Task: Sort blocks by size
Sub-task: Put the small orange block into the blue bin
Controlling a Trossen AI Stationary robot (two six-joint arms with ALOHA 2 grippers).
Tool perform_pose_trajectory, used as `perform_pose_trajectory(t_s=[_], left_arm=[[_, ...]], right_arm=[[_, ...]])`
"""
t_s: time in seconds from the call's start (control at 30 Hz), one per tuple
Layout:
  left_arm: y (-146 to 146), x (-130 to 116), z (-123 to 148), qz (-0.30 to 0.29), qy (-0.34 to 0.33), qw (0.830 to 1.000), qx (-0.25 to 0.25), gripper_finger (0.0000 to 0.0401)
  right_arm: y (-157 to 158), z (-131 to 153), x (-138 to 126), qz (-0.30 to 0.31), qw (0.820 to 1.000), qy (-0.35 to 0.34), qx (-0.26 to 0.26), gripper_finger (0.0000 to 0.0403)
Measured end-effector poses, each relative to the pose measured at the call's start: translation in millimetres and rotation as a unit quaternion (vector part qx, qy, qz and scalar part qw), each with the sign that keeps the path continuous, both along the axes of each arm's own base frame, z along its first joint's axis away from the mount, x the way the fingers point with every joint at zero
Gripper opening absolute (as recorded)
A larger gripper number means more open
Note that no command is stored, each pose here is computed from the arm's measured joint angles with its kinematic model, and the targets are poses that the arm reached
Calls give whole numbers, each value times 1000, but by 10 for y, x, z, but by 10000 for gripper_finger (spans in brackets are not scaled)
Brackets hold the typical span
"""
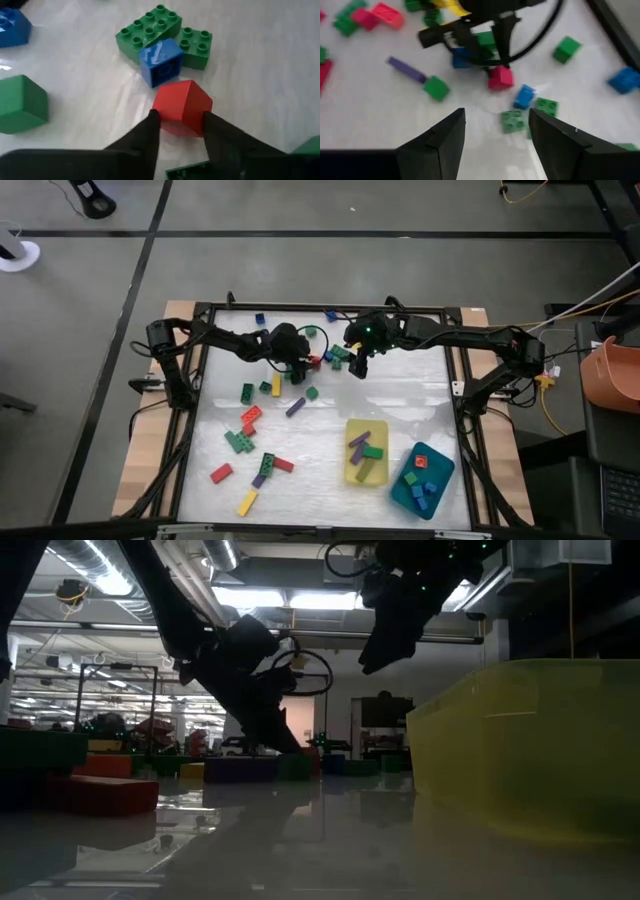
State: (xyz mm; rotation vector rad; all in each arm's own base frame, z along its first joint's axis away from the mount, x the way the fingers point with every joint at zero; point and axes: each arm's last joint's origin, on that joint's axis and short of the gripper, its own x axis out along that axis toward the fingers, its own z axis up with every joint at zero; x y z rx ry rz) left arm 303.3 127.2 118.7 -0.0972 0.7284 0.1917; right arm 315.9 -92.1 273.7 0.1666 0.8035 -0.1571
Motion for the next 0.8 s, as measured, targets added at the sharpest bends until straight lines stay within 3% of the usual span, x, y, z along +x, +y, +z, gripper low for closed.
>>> perform_pose_trajectory(t_s=[0.13, 0.27, 0.47, 0.63, 0.8], left_arm=[[-20, -19, -46, 5, 11, 1000, -24, 82], [-32, 1, -26, 2, 4, 1000, -18, 80], [-133, 48, -22, 9, 15, 1000, 24, 139], [-275, 97, -21, -8, 15, 1000, 25, 188], [-386, 130, -18, -25, 13, 999, 24, 210]], right_arm=[[17, 1, 3, 17, 1000, -5, 17, 218], [15, 1, 3, 17, 1000, -5, 18, 218], [15, 1, 3, 17, 1000, -5, 17, 218], [13, 1, 2, 17, 1000, -5, 17, 218], [14, -3, -3, 17, 1000, -2, 18, 218]])
